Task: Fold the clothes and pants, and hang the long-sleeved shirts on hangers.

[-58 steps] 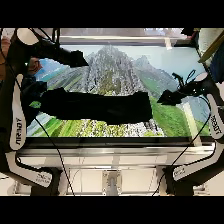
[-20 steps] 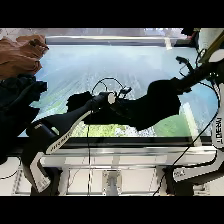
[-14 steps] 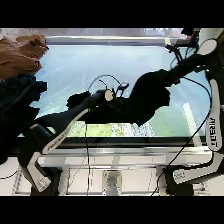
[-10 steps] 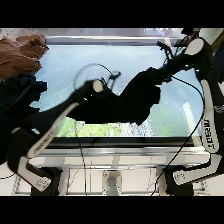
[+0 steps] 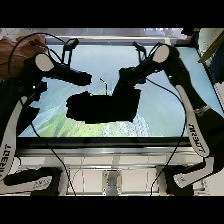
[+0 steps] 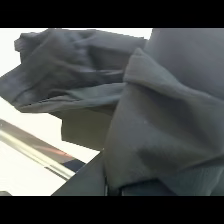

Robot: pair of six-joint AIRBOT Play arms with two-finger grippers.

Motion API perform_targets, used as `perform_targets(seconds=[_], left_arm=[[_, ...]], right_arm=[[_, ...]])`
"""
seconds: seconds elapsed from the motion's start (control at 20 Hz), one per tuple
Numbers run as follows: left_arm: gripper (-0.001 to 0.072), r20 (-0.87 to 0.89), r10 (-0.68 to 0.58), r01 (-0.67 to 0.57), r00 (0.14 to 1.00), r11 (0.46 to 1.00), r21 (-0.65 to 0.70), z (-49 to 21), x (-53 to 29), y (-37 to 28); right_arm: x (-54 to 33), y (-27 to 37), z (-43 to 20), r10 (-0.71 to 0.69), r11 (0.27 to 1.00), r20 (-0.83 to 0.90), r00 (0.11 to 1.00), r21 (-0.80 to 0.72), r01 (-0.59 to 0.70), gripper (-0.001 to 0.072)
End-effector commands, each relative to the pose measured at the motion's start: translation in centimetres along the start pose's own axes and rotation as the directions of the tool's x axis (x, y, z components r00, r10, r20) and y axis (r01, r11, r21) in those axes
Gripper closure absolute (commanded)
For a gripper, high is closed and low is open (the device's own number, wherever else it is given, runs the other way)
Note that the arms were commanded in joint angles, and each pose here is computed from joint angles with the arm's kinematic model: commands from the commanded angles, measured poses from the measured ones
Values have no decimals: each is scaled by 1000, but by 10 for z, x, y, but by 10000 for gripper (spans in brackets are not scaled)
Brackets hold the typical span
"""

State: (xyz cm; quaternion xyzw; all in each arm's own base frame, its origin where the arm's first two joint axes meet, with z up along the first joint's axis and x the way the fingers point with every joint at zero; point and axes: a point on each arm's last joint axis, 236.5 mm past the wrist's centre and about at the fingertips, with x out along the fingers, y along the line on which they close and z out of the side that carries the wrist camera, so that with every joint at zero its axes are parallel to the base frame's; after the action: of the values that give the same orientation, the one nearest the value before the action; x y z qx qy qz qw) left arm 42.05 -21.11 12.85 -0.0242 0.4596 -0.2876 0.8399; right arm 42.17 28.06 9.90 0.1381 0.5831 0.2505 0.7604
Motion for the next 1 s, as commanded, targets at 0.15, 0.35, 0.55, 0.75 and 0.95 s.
perform_targets(seconds=[0.15, 0.35, 0.55, 0.75, 0.95], left_arm=[[682, -2, 13, -13, 1000, 1000, 27, -3, -18, 5], [682, -25, 8, -7, 1000, 999, 35, -8, -18, 4], [683, -31, 7, -6, 1000, 999, 35, -10, -18, 3], [682, -30, 7, -6, 1000, 999, 34, -10, -18, 4], [682, -29, 10, -9, 1000, 999, 32, -9, -18, 5]], right_arm=[[87, 98, -50, 77, 991, -67, 995, -104, -83, 702], [118, 163, -36, 222, 967, 91, 971, -145, -208, 702], [130, 169, -41, 252, 963, 74, 965, -114, -243, 396], [126, 161, -43, 232, 959, 41, 972, -178, -221, 243], [89, 30, -60, -185, 944, -162, 969, -304, 129, 243]])
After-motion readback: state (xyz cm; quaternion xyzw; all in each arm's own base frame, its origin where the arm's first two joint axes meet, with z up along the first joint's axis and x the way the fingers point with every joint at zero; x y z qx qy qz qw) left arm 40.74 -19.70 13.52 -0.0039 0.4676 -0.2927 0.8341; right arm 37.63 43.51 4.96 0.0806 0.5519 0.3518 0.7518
